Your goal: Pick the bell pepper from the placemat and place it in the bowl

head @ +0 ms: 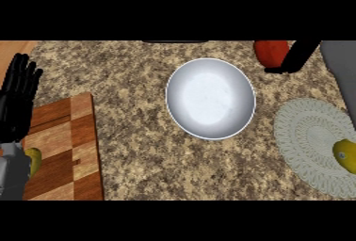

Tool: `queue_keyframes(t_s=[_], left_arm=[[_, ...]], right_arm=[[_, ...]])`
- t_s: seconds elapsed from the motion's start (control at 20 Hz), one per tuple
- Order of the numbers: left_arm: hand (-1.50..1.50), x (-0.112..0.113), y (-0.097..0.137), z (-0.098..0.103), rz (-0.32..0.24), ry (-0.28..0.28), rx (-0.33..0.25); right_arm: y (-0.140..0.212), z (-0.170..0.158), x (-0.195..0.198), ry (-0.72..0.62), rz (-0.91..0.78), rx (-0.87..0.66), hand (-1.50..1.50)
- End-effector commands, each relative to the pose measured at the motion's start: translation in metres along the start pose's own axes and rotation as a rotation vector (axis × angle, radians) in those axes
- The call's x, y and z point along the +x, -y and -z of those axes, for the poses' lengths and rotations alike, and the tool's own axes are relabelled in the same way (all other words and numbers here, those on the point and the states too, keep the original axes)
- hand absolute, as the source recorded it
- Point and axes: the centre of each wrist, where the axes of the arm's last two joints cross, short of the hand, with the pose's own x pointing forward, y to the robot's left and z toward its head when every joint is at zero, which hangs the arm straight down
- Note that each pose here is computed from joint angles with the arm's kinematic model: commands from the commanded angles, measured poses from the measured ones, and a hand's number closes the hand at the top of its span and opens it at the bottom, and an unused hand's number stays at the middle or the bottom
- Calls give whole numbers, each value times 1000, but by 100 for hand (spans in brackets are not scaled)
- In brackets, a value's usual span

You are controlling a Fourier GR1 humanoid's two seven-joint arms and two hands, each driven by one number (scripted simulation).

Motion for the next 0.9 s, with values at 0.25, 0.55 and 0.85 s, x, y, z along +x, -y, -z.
queue_keyframes(t_s=[0.25, 0.55, 0.85], left_arm=[[0, 8, 0, 4, -13, -6, -2], [0, -12, 11, 1, 0, 6, -12], [0, 0, 6, -4, -1, 7, -5]], right_arm=[[-89, 33, -2, -98, -134, 60, 150], [-142, 53, -15, -225, 79, 42, -150], [-153, 49, -29, -117, 364, -57, -150]])
